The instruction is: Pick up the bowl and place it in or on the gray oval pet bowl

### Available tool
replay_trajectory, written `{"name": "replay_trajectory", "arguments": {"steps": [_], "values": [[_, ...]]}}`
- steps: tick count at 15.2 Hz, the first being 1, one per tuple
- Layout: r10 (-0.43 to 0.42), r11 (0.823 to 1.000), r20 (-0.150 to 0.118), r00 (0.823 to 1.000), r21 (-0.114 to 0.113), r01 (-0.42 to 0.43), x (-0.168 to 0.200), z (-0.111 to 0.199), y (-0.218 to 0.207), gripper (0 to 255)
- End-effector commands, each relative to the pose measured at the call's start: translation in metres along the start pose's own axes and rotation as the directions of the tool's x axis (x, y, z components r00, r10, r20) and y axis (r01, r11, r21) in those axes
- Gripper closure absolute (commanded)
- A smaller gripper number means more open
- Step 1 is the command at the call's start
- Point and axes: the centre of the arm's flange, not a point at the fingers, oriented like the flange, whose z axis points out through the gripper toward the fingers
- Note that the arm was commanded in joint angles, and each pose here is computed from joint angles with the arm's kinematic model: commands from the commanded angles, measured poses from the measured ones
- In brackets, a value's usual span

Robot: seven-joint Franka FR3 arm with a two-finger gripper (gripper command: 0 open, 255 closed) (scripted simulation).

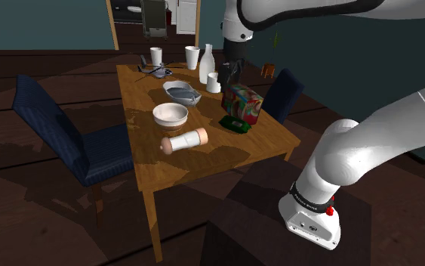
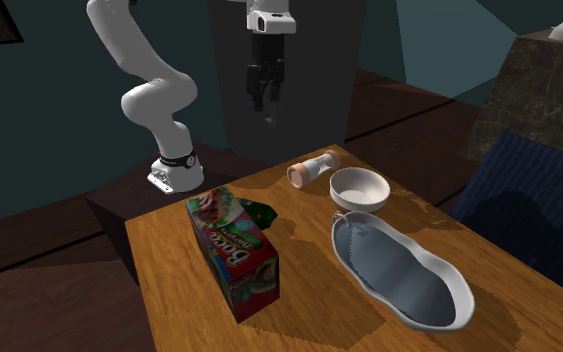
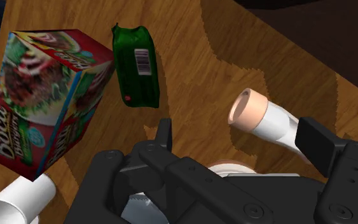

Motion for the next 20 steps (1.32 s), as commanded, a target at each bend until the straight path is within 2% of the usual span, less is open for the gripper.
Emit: {"name": "replay_trajectory", "arguments": {"steps": [1,20], "values": [[-0.004,1.000,-0.002,1.000,-0.005,0.004,0.019,0.013,-0.013,0],[-0.042,0.997,-0.012,0.999,-0.060,0.041,0.214,0.136,-0.118,0]]}}
